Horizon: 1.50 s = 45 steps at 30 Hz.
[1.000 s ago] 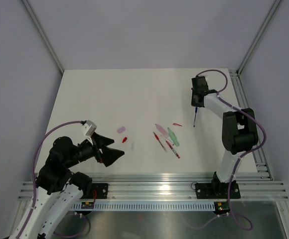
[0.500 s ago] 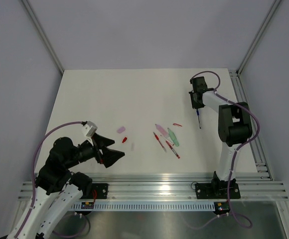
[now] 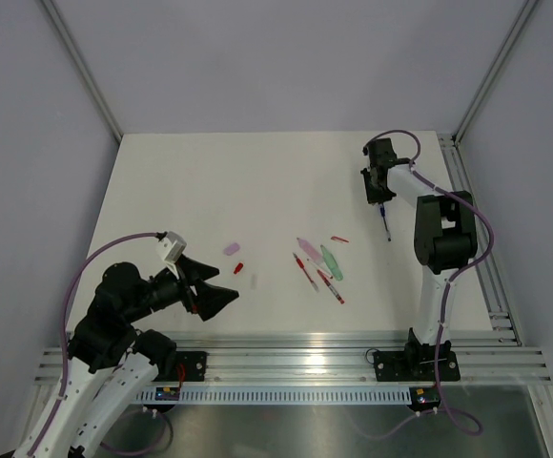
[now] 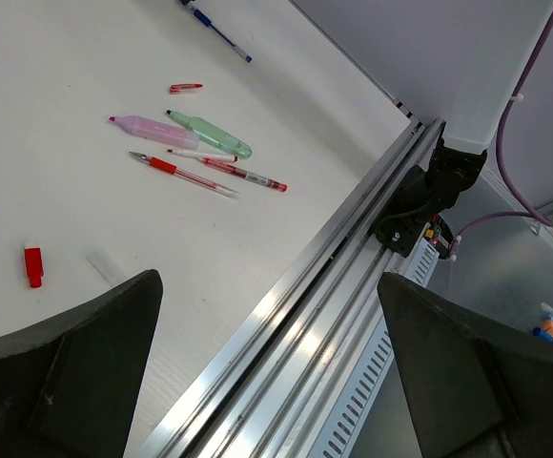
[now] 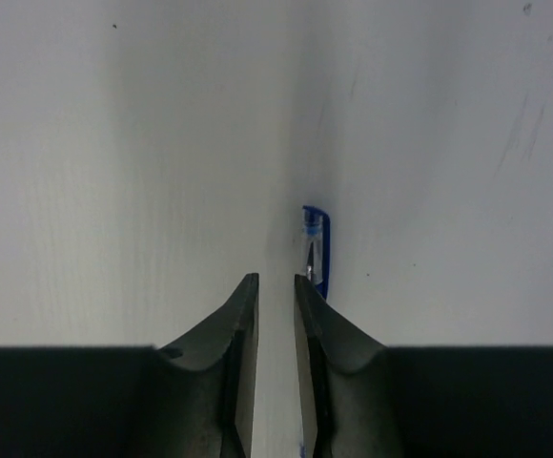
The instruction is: Insert the pens into the pen caps
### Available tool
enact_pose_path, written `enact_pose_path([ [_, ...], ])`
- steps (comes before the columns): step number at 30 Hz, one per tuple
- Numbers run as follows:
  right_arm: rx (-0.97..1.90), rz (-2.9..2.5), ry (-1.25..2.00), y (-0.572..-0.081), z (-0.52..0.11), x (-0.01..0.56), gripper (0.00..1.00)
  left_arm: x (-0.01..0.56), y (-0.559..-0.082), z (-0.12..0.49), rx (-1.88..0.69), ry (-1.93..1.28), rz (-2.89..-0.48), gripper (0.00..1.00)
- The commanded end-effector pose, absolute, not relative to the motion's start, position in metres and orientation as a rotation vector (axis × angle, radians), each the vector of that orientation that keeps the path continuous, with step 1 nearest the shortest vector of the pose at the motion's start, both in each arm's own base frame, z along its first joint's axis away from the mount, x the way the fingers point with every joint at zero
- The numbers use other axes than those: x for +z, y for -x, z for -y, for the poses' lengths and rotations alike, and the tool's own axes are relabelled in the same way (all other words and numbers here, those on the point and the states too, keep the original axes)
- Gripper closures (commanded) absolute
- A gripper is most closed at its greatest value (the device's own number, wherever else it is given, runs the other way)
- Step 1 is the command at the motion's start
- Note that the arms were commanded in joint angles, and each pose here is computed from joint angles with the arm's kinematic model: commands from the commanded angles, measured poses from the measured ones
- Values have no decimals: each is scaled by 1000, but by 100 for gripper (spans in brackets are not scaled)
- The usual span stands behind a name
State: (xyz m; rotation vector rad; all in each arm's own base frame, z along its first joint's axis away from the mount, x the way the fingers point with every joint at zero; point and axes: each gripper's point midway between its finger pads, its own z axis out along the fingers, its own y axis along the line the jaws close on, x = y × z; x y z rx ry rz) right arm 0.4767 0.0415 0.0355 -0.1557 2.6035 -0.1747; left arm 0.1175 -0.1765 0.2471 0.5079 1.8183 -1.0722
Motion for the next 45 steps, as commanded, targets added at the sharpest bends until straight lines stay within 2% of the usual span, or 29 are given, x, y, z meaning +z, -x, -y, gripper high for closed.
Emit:
enact_pose_path([
  [1,-168,-2616,134,-479,-40,41,72,255,-125,176,-1045,-502,-1781,1],
  [5,-158,-2583,96,-482,-41,52,70,254,-127,175,-1042,-494,-1792,1],
  [8,-123,-2508,47,-486,-44,82,68,252,-130,175,-1034,-483,-1804,1],
  [15,179,-2352,-95,-471,-79,134,61,248,-138,172,-1011,-450,-1829,1],
  [18,349,-2340,-50,-443,-115,137,60,244,-143,171,-1001,-432,-1850,1],
  [27,457,-2354,221,-340,-212,122,59,232,-161,160,-918,-332,-1914,1],
  [30,459,-2369,248,-317,-225,114,59,228,-169,155,-884,-291,-1938,1],
  [35,392,-2412,353,-288,-250,94,62,219,-176,150,-850,-244,-1985,1],
  [45,248,-2449,350,-292,-241,78,75,207,-182,151,-849,-225,-2052,1],
])
